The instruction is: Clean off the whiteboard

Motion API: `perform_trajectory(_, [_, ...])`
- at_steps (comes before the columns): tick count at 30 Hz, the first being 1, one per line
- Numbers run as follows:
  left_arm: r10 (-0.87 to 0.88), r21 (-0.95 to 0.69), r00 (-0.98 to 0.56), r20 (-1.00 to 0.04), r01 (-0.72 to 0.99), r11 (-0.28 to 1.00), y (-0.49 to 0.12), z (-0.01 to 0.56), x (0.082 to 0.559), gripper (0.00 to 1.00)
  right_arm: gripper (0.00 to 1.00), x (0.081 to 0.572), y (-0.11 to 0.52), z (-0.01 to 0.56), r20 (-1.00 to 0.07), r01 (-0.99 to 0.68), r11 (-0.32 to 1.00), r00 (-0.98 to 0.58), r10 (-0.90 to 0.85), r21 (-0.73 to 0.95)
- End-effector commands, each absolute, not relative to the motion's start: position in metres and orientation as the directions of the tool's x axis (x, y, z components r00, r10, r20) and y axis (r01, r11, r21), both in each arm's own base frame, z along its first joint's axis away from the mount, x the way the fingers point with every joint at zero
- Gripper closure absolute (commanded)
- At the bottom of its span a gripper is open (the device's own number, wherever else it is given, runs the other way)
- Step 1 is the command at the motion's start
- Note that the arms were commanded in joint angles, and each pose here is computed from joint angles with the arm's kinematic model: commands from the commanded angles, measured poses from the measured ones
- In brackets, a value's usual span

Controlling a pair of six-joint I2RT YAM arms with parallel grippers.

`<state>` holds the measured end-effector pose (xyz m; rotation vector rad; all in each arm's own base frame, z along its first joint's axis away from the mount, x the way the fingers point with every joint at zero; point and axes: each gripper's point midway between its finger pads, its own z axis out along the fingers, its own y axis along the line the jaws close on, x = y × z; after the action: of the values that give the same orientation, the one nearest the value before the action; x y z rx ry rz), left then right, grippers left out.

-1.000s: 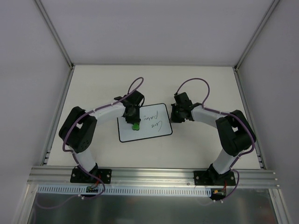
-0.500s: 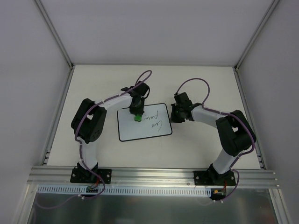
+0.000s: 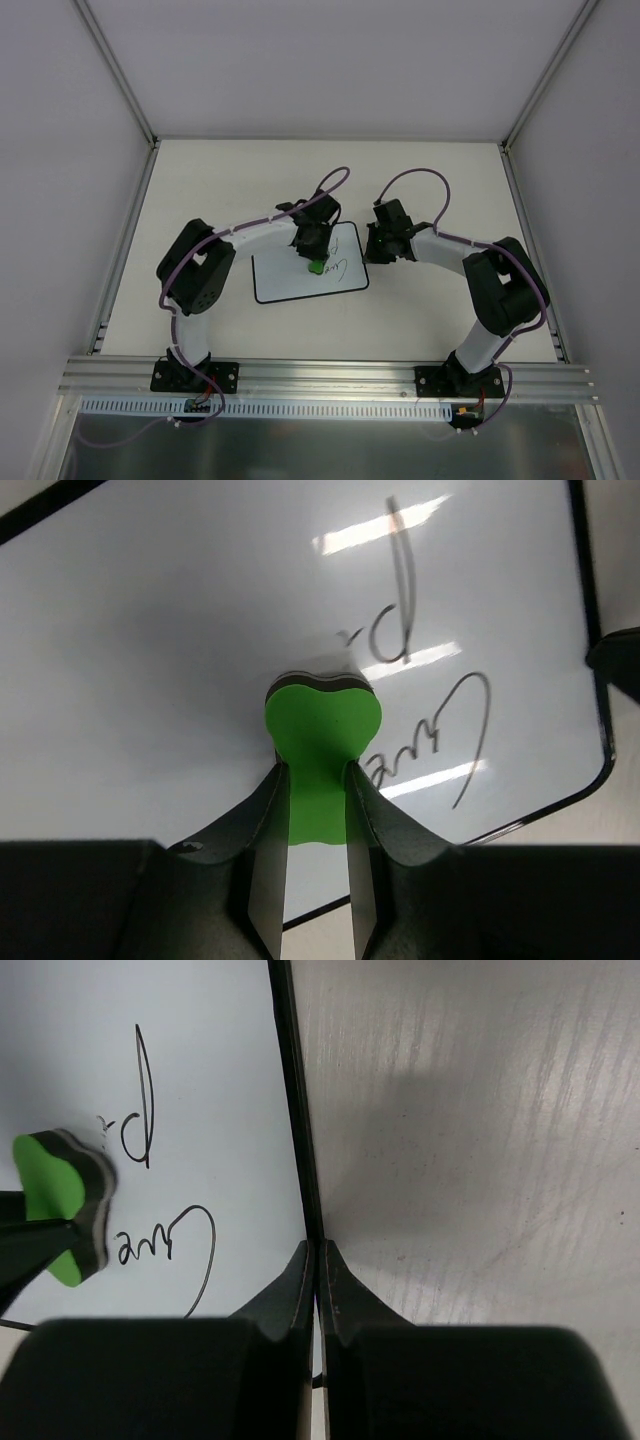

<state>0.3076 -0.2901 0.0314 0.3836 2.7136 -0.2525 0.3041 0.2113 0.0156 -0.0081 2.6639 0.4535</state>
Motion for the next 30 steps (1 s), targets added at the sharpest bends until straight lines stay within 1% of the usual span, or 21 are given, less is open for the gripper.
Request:
perform_trajectory(1, [0.158,-0.043,-0.952,-0.264,0.175,0.984,-0.223,0.019,0.274,1.00,1.00,0.255,0.168,-0.026,-0.253,-0.018,0.989,-0.967,0.021,0.150])
perform_trajectory(3, [0.117,-0.022,-0.961,-0.252,0.126,0.992,-0.199,0.017,0.272,1.00,1.00,0.256,0.169,-0.026,-0.253,-0.018,0.989,-0.967,0.021,0.150])
perform_trajectory(4, [0.103,-0.025,-0.957,-0.270,0.114,0.993,-0.193,0.024,0.273,1.00,1.00,0.256,0.169,-0.026,-0.253,-0.018,0.989,-0.967,0.021,0.150])
perform_trajectory(6, [0.093,-0.014,-0.957,-0.274,0.101,0.995,-0.181,0.025,0.274,1.00,1.00,0.256,0.169,-0.026,-0.254,-0.018,0.988,-0.967,0.021,0.151])
perform_trajectory(8, [0.112,-0.024,-0.951,-0.288,0.124,0.992,-0.182,0.030,0.275,1.00,1.00,0.257,0.169,-0.025,-0.256,-0.021,0.988,-0.966,0.018,0.150])
perform_trajectory(11, [0.139,-0.063,-0.949,-0.282,0.163,0.985,-0.199,0.032,0.276,1.00,1.00,0.259,0.170,-0.025,-0.257,-0.020,0.988,-0.966,0.020,0.152])
perform_trajectory(12, [0.151,-0.072,-0.943,-0.298,0.180,0.981,-0.208,0.037,0.281,1.00,1.00,0.259,0.170,-0.025,-0.258,-0.019,0.988,-0.966,0.022,0.153])
perform_trajectory(15, [0.219,-0.091,-0.932,-0.287,0.254,0.963,-0.241,0.032,0.279,1.00,1.00,0.260,0.170,-0.024,-0.261,-0.018,0.988,-0.965,0.023,0.154])
perform_trajectory(17, [0.240,-0.117,-0.929,-0.282,0.282,0.952,-0.263,0.031,0.274,1.00,1.00,0.260,0.170,-0.023,-0.262,-0.016,0.988,-0.965,0.025,0.155])
perform_trajectory(18, [0.244,-0.142,-0.923,-0.297,0.295,0.945,-0.277,0.037,0.279,1.00,1.00,0.260,0.171,-0.023,-0.264,-0.015,0.987,-0.964,0.027,0.157])
perform_trajectory(20, [0.275,-0.139,-0.919,-0.281,0.322,0.936,-0.296,0.027,0.273,1.00,1.00,0.260,0.170,-0.021,-0.266,-0.011,0.987,-0.963,0.032,0.159])
perform_trajectory(21, [0.282,-0.149,-0.912,-0.299,0.336,0.930,-0.308,0.031,0.276,1.00,1.00,0.259,0.169,-0.021,-0.265,-0.008,0.987,-0.964,0.035,0.159])
perform_trajectory(23, [0.291,-0.166,-0.918,-0.270,0.342,0.925,-0.321,0.022,0.270,1.00,1.00,0.259,0.168,-0.020,-0.268,-0.004,0.987,-0.963,0.040,0.162])
perform_trajectory(24, [0.304,-0.177,-0.911,-0.279,0.360,0.916,-0.333,0.025,0.269,1.00,1.00,0.259,0.167,-0.020,-0.268,-0.003,0.987,-0.963,0.041,0.162])
perform_trajectory(27, [0.312,-0.178,-0.914,-0.259,0.362,0.915,-0.339,0.015,0.265,1.00,1.00,0.259,0.166,-0.018,-0.273,0.001,0.986,-0.961,0.046,0.165])
perform_trajectory(30, [0.296,-0.139,-0.913,-0.280,0.344,0.929,-0.328,0.018,0.269,1.00,0.98,0.259,0.165,-0.014,-0.285,-0.004,0.985,-0.957,0.045,0.170])
